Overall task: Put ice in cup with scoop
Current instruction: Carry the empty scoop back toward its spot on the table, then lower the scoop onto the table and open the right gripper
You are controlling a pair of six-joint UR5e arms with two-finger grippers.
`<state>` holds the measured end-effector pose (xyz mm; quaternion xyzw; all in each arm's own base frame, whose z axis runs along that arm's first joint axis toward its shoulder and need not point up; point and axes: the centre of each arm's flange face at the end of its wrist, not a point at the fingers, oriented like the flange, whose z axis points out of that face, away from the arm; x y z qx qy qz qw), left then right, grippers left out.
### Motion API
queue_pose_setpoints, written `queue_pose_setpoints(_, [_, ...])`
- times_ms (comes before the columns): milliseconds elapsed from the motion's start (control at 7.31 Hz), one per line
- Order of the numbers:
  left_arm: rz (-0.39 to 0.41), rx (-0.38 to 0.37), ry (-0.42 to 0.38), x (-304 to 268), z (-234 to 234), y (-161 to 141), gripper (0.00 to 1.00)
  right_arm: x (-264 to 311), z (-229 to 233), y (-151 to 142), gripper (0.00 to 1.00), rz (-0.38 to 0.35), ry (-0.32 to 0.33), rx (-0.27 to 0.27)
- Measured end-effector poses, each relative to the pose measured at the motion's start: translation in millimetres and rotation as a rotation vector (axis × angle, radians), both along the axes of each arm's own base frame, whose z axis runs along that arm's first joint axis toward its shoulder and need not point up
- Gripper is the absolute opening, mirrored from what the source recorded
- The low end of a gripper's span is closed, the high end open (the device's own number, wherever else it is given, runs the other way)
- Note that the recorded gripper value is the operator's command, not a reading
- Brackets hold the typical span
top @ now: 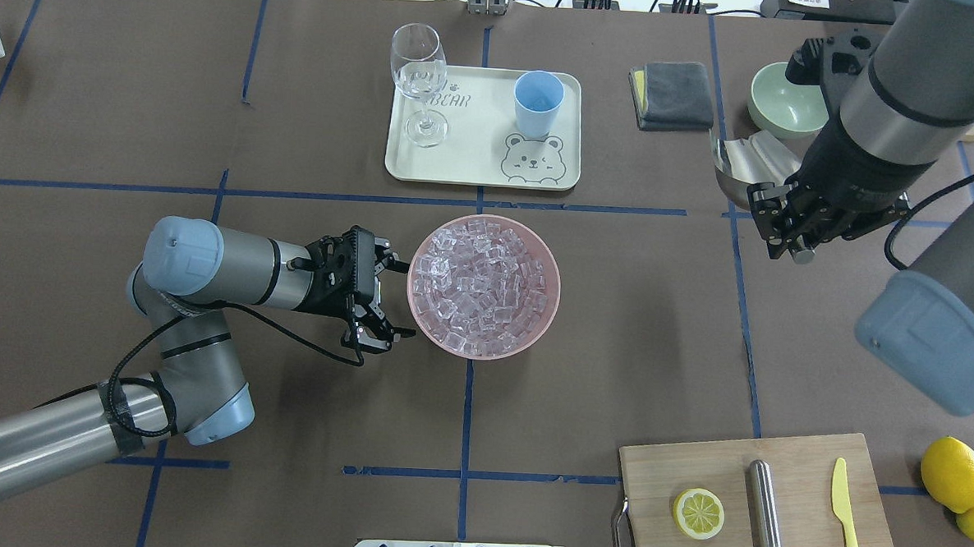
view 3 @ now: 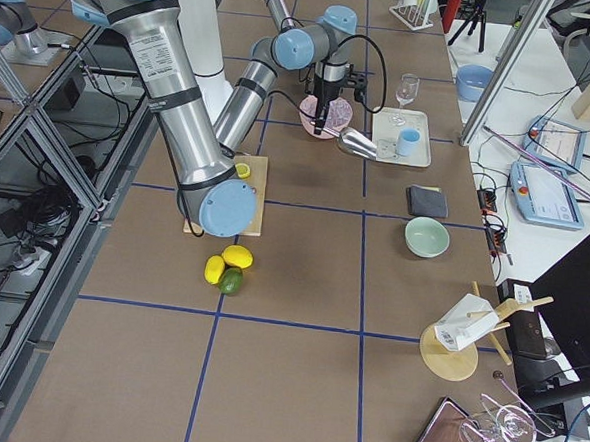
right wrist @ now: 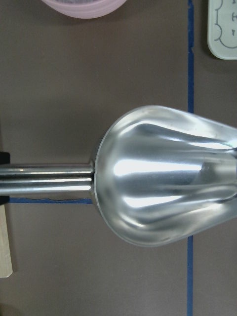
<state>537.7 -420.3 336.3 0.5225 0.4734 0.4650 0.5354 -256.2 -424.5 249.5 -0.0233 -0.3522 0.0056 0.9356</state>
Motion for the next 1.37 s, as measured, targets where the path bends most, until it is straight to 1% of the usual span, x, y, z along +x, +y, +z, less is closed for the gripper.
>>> queue_pose_setpoints(274, [0.0,0.0,0.0,-0.1,0.2,0.1,1.0,-15.1,64.0,27.0,0.0,0.061,-0.033,0.036])
queue_pose_setpoints(684, [0.001,0.0,0.0,0.5,0.2,0.8,1.0,-42.7,146.3,74.9,0.0,0.137,-0.045,0.065])
queue_pose_setpoints(1095, [0.002,0.0,0.0,0.7,0.4,0.8,1.0,-69.0,193.7,108.8,0.0,0.204,-0.016,0.086])
queue_pose_setpoints(1369, [0.002,0.0,0.0,0.9,0.4,1.1,1.0,-79.0,218.9,120.6,0.0,0.238,-0.016,0.101])
